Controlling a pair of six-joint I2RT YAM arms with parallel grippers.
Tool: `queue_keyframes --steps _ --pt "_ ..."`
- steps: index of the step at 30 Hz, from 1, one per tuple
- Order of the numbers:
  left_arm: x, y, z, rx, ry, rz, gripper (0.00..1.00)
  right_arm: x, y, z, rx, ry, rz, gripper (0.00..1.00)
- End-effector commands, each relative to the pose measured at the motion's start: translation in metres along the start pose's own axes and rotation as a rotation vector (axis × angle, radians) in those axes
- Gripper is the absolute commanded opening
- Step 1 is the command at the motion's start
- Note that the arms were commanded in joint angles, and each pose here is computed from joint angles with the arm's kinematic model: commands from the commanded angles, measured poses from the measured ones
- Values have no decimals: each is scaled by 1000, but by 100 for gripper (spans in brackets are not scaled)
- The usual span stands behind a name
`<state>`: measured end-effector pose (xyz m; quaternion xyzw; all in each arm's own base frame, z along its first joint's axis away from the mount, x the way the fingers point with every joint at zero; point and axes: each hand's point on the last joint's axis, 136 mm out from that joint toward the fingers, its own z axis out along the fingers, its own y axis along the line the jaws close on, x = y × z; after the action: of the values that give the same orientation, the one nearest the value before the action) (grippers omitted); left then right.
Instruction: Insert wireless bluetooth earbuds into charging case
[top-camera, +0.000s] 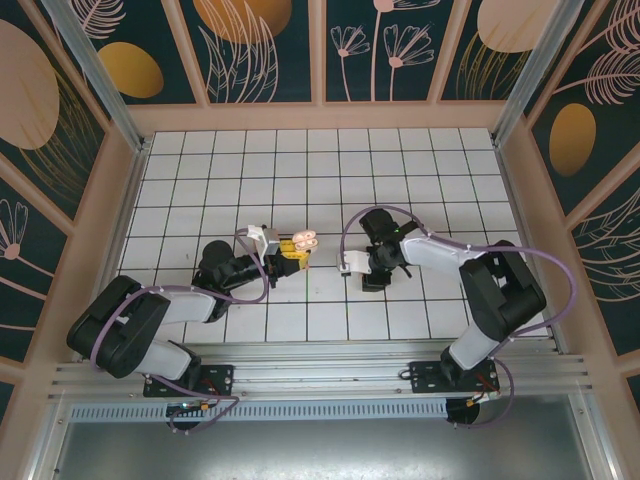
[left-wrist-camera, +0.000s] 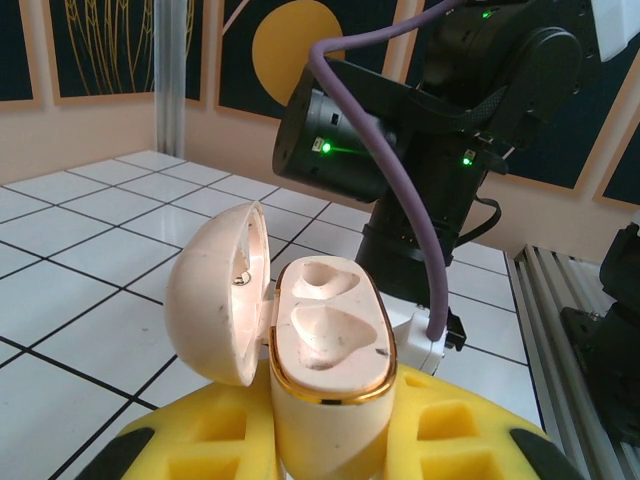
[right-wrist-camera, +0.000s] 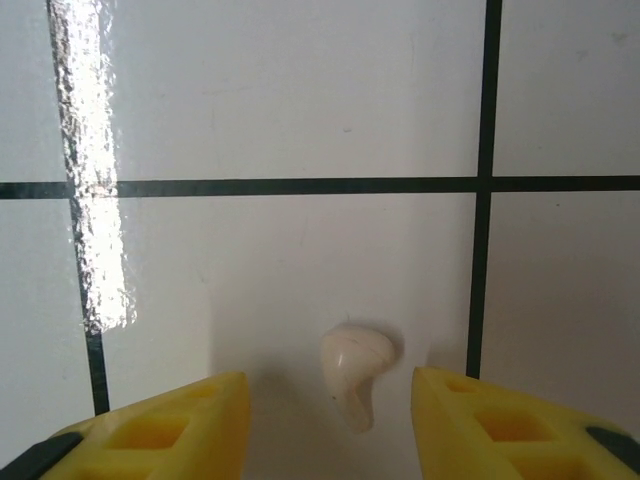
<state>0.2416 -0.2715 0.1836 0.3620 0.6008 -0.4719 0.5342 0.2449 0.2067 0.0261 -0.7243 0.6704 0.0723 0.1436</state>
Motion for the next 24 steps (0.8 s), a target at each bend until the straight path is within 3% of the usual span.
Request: queue_keyframes --steps 1,13,24 --pt "-7 2 0 -2 -24 18 18 -10 -8 2 5 -17 -28 46" --pt "-3 6 3 -8 -6 18 18 -4 -6 14 -43 9 -6 32" --pt "2 10 6 -12 30 38 17 -6 -17 5 10 -9 15 18"
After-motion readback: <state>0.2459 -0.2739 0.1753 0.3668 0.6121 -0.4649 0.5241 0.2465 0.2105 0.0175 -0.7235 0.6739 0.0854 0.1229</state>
